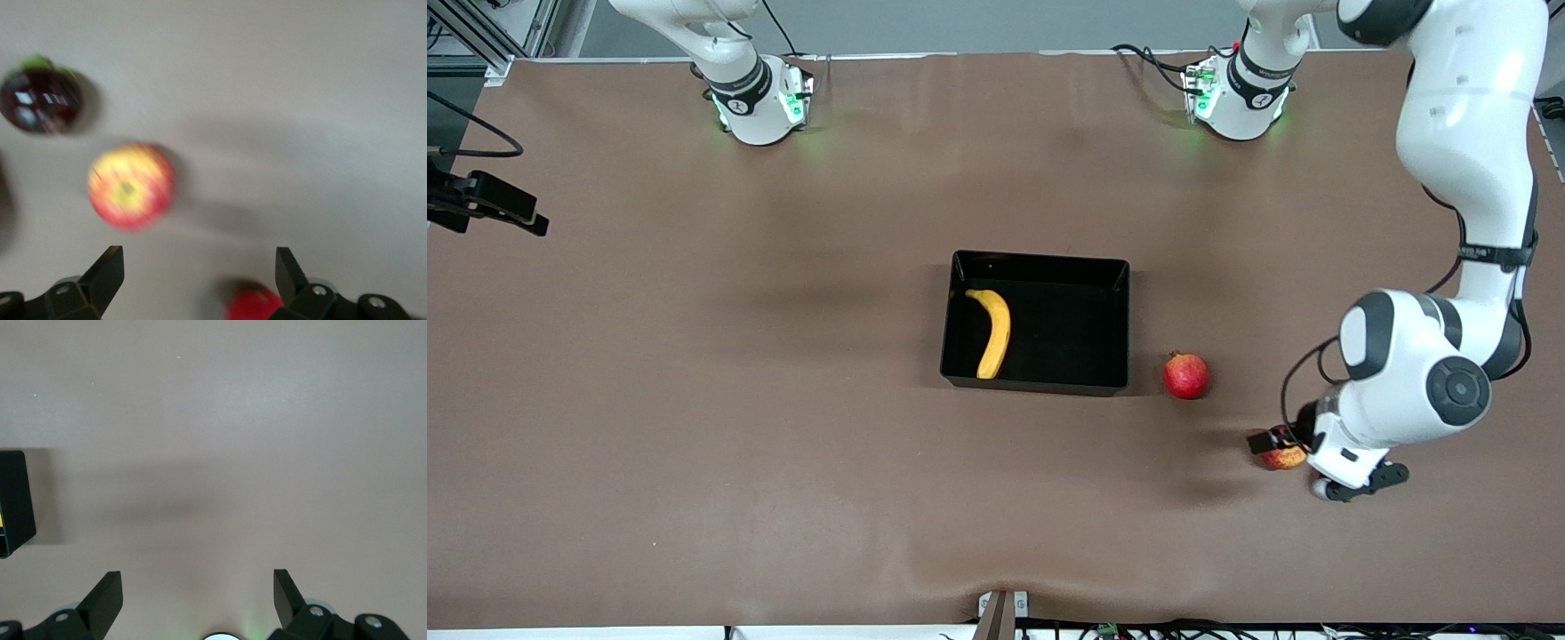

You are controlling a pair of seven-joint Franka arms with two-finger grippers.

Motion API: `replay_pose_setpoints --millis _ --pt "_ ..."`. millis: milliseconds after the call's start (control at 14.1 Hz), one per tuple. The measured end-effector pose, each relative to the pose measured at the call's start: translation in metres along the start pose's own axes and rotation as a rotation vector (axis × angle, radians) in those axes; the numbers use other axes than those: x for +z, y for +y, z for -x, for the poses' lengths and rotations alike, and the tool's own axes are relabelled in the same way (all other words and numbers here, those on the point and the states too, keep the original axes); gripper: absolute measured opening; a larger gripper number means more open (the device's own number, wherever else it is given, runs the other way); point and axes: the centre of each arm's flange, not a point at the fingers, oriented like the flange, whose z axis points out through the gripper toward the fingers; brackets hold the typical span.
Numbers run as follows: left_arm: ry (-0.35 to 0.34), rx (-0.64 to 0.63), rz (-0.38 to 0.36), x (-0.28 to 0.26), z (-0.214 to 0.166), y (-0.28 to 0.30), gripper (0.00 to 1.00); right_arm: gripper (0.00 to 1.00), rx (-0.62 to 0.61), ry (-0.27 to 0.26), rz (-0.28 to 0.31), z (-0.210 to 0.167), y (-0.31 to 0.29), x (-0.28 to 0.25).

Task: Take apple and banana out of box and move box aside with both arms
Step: 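Carry the apple beside the mango and open the left gripper, then move the left gripper back into the box over the banana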

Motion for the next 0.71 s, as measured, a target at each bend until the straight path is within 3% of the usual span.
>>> replay_pose_setpoints --millis 355,710 --pt "-0.061 -0.106 -0.041 0.006 0.082 0.124 1.0 1.0 0.008 0.008 -0.001 -0.001 0.005 -0.001" --pt "-0.082 -0.149 -0.071 0.029 0.153 0.204 1.0 1.0 0.009 0.01 -0.001 -0.001 0.005 -0.001"
